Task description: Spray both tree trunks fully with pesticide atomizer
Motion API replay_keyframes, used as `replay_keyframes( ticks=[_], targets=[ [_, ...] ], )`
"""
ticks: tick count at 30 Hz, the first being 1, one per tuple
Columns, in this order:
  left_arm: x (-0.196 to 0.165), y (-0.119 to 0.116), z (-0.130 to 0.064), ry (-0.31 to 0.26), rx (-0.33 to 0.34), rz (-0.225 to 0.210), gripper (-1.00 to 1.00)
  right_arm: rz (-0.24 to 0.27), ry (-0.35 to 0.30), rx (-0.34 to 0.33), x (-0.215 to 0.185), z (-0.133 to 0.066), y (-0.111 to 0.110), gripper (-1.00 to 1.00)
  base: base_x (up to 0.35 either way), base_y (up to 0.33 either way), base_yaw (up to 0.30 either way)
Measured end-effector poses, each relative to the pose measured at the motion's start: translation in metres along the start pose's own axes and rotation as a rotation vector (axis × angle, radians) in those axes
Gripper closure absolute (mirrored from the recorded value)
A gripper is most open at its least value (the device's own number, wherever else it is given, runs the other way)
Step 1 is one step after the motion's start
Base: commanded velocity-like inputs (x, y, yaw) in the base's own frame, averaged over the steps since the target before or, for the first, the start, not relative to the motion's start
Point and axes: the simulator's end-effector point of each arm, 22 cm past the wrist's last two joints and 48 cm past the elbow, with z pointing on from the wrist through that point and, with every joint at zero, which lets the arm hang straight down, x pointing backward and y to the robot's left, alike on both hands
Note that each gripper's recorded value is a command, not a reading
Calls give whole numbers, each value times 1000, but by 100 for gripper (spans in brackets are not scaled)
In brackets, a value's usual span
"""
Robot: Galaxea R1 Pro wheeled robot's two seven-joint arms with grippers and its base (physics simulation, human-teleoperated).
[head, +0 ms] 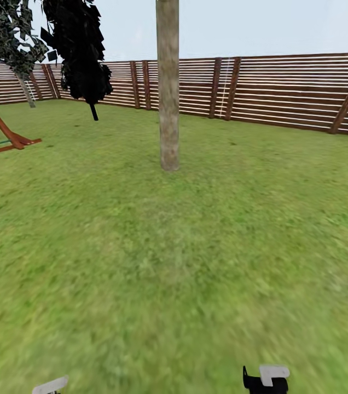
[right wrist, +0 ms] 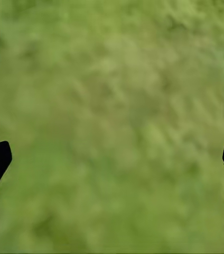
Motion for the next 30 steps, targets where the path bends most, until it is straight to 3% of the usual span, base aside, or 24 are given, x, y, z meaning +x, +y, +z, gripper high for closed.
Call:
replay_keyframes(
  ticks=[30],
  targets=[
    [-2, -1, -1, -5, 2, -3, 100, 0, -6, 3, -3, 0, -2, -100, 336, 0, 0]
  ],
)
